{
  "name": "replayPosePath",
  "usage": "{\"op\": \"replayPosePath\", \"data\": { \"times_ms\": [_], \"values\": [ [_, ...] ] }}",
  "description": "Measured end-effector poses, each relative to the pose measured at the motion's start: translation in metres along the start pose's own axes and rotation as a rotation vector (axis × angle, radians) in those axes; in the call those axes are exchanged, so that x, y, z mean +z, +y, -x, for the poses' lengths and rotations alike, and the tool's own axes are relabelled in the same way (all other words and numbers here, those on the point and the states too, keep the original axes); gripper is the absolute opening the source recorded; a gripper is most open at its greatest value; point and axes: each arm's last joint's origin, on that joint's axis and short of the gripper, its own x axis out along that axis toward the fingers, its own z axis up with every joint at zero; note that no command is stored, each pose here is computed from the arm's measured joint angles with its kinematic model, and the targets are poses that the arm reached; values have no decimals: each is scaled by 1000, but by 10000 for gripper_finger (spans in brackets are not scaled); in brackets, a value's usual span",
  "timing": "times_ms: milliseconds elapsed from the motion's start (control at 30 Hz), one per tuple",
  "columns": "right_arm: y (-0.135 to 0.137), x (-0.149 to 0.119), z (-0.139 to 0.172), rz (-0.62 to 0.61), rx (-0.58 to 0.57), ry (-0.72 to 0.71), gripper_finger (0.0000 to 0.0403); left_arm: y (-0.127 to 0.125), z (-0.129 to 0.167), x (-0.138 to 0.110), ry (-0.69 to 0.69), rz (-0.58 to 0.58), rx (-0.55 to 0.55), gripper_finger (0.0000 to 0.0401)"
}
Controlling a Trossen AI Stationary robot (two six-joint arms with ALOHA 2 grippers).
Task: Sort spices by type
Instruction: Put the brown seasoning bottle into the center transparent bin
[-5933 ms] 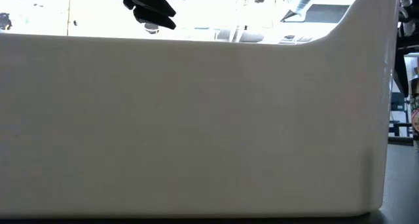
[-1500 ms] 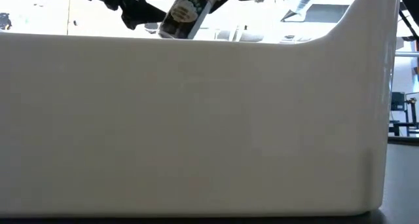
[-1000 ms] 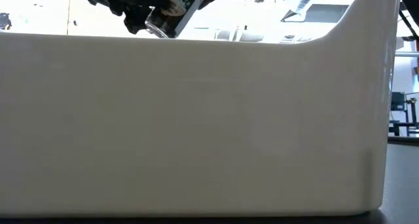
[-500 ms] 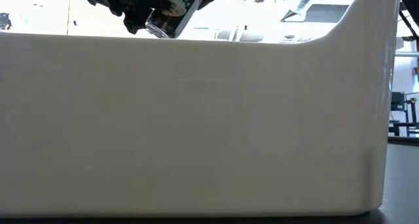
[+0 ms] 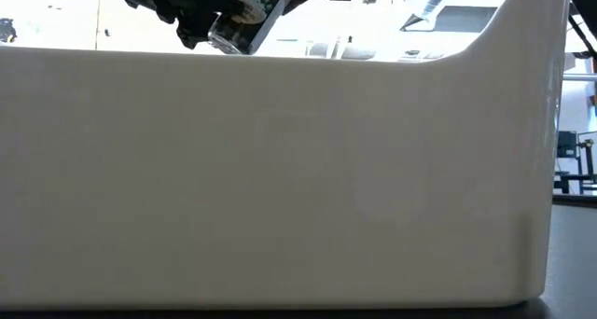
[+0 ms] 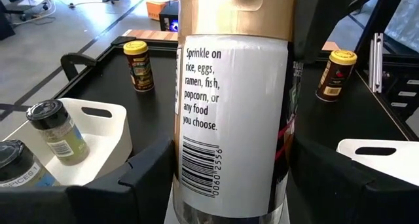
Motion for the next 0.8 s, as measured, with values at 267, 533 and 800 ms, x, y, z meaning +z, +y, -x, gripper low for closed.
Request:
{"op": "replayPosePath", "data": {
  "times_ms": [267,533,800],
  "values": [
    [-2,2,0,-8,-3,-1,344,0,0,0,1,-4,8,262],
    [-4,1,3,23,-21,14,394,0,0,-1,4,-21,9,262],
    [-18,-2,39,32,-103,7,386,1,4,10,-89,-2,4,262]
  ]
}}
